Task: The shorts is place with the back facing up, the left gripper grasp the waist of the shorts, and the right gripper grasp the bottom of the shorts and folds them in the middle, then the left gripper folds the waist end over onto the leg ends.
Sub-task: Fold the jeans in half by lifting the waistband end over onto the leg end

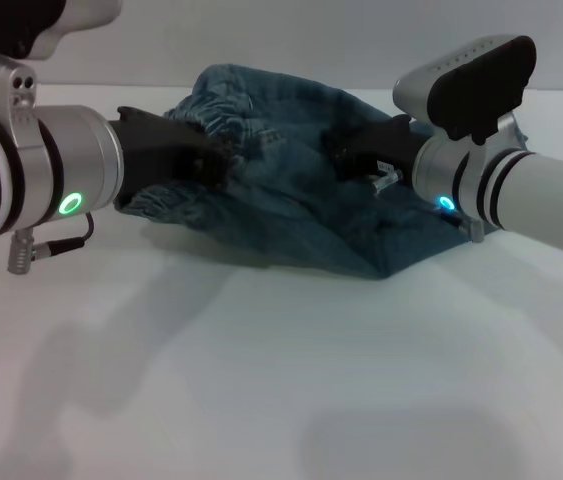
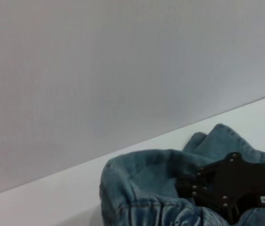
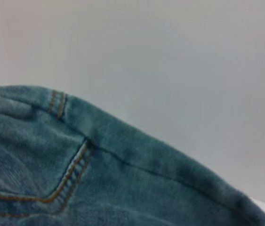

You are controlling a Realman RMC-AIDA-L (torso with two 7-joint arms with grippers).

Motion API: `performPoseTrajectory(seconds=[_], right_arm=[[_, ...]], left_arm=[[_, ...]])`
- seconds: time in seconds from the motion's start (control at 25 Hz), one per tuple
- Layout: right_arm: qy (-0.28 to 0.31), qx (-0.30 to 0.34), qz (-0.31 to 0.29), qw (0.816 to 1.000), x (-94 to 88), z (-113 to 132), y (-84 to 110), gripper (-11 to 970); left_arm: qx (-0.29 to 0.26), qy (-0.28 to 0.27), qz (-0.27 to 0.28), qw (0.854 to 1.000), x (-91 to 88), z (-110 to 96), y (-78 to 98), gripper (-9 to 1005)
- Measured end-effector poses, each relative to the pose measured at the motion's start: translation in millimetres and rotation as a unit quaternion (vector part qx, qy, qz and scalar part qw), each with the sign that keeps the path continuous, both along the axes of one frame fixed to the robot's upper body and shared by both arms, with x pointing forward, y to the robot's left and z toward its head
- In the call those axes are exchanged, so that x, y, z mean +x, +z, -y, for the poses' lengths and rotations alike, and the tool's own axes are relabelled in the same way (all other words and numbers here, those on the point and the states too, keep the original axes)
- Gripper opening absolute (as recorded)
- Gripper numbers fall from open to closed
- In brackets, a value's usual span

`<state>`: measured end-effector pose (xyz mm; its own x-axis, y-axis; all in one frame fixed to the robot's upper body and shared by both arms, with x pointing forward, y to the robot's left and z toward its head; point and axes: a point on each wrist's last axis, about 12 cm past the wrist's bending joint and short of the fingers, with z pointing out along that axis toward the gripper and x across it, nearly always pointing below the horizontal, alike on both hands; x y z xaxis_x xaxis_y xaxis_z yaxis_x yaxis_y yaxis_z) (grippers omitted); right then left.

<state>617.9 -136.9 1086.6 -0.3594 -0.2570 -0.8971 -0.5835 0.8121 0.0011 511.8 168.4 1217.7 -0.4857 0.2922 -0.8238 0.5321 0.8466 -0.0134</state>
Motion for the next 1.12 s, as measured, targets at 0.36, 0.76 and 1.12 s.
performPoseTrajectory(seconds=[0.36,0.76,1.12], right_arm=[[0.038,0.003,-0.021,0.999,-8.0,-25.4,-5.5,61],[0.085,0.008,-0.047,0.995,-28.3,-53.1,-14.4,62],[0.050,0.012,-0.042,0.998,-25.1,-40.1,-16.3,61]], left_arm=[[-0.001,-0.006,0.018,1.000,4.0,2.8,3.2,98],[-0.003,-0.006,0.030,1.000,7.1,2.4,3.9,95],[-0.004,-0.004,0.032,0.999,8.7,2.0,2.5,92]])
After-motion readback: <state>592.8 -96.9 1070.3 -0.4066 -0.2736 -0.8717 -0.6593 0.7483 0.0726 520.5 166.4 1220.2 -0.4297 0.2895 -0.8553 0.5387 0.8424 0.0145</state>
